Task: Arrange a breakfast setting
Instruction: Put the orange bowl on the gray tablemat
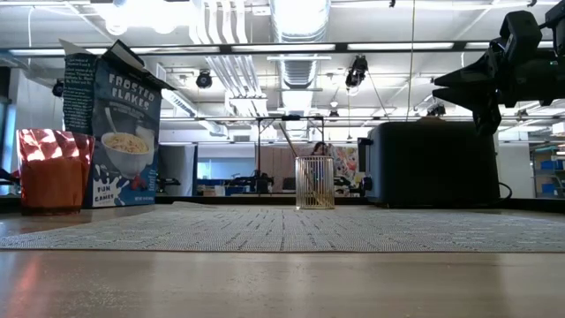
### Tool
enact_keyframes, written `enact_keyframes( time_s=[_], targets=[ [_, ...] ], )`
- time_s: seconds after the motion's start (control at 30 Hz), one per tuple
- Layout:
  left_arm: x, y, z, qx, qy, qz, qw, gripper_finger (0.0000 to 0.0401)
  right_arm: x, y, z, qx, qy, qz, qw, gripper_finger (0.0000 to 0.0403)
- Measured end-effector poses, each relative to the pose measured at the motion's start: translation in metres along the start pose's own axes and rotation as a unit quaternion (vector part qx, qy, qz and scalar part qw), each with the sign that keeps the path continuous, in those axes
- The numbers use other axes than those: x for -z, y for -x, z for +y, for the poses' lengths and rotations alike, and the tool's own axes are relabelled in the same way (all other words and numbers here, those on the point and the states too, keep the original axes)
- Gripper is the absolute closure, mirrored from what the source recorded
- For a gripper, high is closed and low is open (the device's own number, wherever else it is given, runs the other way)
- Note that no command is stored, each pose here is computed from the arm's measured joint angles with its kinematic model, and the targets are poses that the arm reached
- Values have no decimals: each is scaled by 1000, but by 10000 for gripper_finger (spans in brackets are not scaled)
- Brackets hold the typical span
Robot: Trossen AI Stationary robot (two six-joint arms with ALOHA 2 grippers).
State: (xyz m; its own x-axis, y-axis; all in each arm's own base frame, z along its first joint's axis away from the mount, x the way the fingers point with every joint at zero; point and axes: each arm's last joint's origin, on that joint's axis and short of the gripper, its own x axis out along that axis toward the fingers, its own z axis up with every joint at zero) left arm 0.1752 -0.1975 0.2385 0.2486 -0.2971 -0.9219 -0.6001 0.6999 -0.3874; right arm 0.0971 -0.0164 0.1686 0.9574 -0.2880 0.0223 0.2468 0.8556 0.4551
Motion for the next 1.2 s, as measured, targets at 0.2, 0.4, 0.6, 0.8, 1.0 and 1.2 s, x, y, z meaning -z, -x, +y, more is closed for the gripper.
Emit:
enact_keyframes(
  time_s=[0.2,0.4,0.6,0.8,1.0,1.2],
  targets=[
    [13,-18,-13,-5,-10,9,1000,110,0,0,0,0,0,0,1000,312],
    [21,-37,-25,-28,-41,13,999,110,0,0,0,0,0,0,1000,312],
    [21,-55,-27,-64,-70,14,995,110,0,0,0,0,0,0,1000,312],
    [21,-56,-19,-105,-76,3,992,110,0,0,0,0,0,0,1000,312],
    [22,-54,-18,-111,-89,-8,990,119,0,0,0,0,0,0,1000,312],
    [22,-53,-16,-120,-93,-7,988,186,0,0,0,0,0,0,1000,312]
  ],
)
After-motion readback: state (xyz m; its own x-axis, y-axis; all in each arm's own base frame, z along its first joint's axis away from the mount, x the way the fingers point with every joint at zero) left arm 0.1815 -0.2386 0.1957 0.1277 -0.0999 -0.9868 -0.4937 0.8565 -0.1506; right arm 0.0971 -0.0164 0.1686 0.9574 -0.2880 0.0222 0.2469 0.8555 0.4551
